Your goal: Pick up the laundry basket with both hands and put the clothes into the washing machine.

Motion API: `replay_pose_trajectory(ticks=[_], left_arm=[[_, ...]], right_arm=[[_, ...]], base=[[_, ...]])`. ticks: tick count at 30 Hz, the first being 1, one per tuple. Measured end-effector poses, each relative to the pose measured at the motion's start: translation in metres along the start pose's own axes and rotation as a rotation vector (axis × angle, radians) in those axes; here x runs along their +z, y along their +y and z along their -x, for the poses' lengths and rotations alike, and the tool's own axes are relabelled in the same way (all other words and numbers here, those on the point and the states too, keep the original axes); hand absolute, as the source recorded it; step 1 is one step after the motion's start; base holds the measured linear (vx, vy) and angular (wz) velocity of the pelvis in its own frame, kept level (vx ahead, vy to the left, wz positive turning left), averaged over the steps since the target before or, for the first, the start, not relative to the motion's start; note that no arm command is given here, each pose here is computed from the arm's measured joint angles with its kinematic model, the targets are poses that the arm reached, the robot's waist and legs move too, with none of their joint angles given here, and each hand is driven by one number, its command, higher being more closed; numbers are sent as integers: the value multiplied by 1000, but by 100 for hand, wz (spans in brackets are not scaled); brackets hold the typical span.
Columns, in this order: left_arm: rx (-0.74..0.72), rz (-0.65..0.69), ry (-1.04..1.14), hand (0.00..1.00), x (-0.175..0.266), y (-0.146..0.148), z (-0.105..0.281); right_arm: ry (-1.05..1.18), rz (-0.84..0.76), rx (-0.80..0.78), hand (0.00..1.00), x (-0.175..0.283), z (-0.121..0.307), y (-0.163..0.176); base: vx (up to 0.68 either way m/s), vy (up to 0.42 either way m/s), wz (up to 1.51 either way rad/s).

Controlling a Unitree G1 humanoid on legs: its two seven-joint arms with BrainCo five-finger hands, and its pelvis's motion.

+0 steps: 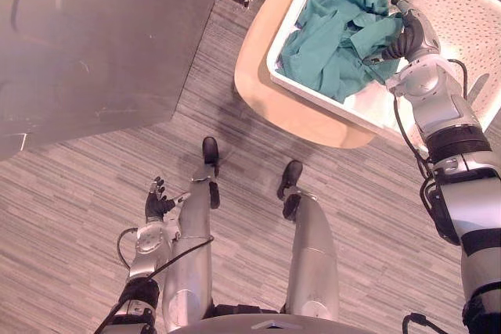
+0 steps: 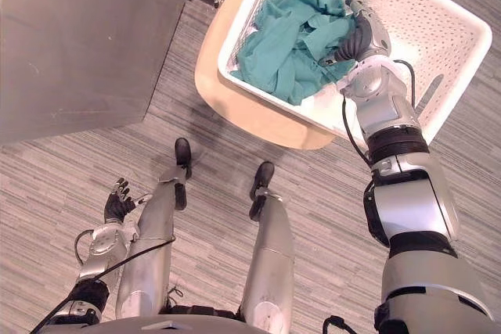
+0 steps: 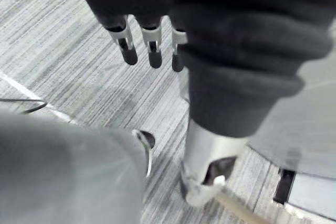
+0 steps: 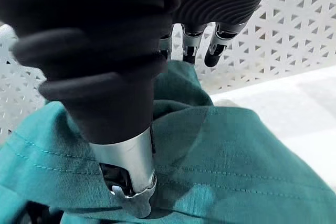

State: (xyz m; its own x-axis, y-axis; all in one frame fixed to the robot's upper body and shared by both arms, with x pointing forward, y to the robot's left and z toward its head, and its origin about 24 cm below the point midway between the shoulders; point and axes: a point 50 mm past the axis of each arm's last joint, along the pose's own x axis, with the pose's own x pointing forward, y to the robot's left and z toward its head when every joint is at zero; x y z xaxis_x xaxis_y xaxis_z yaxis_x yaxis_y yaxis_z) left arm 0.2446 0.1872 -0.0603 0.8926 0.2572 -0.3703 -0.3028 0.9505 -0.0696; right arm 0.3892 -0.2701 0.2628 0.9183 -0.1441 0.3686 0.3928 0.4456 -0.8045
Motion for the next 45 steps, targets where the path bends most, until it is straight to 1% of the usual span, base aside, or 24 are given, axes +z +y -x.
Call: replay_pose_trajectory(ticks=[7,8,12,14,27,33,38,40,41,43,44,45], left_arm=[[40,-33,6,0,0,13,-2],[48,-45,31,0,-5,16,-1],[74,-87,163,0,-31,26,6],[78,-98,182,0,-35,27,7],[99,-103,189,0,-36,28,7],[112,-107,190,0,-36,28,8],[113,-107,194,0,-37,28,8],[116,-108,202,0,-38,28,8],[116,-108,202,0,-38,28,8],[119,-107,202,0,-38,28,8],[120,-107,202,0,-38,28,8],[131,-107,202,0,-37,28,8]], right_arm=[[-18,-14,28,0,1,2,7],[-15,-13,35,100,0,3,8],[-9,-13,39,100,-3,4,11],[-8,-16,29,100,-4,4,10],[39,-45,40,100,-12,7,22],[84,-187,-18,100,-15,8,22],[148,-427,-78,100,-24,11,20],[196,-631,-162,100,-28,12,16],[206,-682,-183,100,-29,12,15],[217,-992,-309,100,-30,18,10],[211,-1064,-340,100,-30,20,9],[199,-1210,-405,100,-30,23,6]], base=[[0,0,0],[31,-12,1],[16,-3,1],[17,-5,1],[0,0,0],[12,-19,3],[9,-17,2],[0,0,0],[0,0,0],[7,-15,1],[15,-25,3],[16,-25,4]])
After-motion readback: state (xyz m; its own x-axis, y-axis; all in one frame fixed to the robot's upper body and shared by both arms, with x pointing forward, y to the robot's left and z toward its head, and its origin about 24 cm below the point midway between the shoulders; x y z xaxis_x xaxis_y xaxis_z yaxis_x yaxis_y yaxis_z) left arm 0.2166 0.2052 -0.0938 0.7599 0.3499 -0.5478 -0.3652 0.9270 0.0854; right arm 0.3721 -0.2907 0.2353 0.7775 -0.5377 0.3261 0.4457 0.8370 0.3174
